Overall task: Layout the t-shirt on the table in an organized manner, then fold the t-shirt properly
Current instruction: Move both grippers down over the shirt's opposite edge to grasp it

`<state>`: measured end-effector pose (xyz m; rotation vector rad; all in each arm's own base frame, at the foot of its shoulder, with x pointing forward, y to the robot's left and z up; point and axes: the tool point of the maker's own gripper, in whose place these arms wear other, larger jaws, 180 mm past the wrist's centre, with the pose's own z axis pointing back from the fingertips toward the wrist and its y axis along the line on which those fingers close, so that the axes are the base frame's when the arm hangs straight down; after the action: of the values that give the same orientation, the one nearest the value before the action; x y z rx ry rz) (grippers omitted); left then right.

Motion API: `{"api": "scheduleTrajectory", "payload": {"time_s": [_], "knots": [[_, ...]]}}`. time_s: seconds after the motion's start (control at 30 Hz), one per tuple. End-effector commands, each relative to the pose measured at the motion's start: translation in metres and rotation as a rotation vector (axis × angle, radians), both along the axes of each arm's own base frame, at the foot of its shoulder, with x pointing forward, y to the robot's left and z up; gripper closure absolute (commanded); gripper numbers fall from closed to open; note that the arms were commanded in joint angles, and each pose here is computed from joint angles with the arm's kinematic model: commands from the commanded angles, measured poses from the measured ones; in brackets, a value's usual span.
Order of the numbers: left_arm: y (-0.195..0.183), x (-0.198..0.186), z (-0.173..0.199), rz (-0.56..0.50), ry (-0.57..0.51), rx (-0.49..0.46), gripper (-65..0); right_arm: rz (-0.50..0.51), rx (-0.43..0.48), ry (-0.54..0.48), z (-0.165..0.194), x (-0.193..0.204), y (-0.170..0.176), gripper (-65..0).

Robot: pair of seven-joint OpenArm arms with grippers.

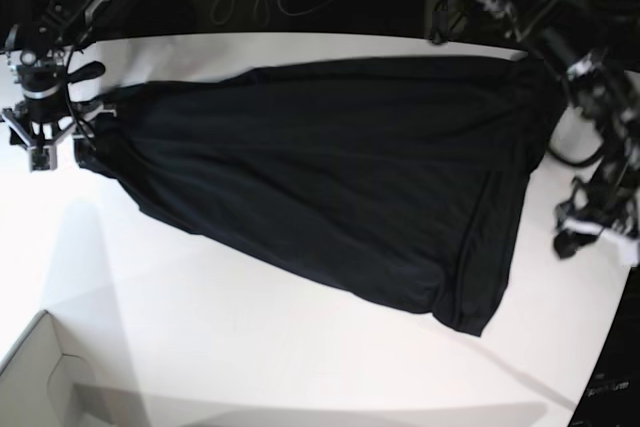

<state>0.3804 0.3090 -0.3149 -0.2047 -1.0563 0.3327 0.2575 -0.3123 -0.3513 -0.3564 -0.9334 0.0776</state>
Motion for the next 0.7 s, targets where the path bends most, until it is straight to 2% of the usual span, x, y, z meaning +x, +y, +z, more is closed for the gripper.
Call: {"api": "scheduleTrajectory", "payload": {"time_s": [0.0, 0.13, 0.27, 0.33, 0.47, 0.67], "knots": [[0.000, 0.020, 0.014, -0.001, -0.053, 0.027, -28.8, 0.011, -0.017, -0.054, 0.015, 0.009, -0.001, -37.1], [-0.037, 0.065, -0.021, -0.078, -0.014, 0.081, -28.8, 0.016, -0.018, -0.052, 0.015, 0.010, 0.000, -37.1], [-0.063, 0.092, -0.052, -0.121, -0.015, 0.067, -28.8, 0.016, -0.020, -0.054, 0.016, 0.011, -0.001, -37.1], [-0.060, 0.098, -0.066, -0.078, -0.014, 0.050, -28.8, 0.017, -0.020, -0.057, 0.017, 0.011, 0.000, -37.1], [-0.028, 0.097, -0.085, 0.084, -0.014, 0.040, -28.9, 0.018, -0.031, -0.059, 0.019, 0.012, -0.004, -37.1], [-0.022, 0.091, -0.096, 0.108, 0.007, 0.036, -28.9, 0.021, -0.038, -0.062, 0.022, 0.014, -0.006, -37.1]]}}
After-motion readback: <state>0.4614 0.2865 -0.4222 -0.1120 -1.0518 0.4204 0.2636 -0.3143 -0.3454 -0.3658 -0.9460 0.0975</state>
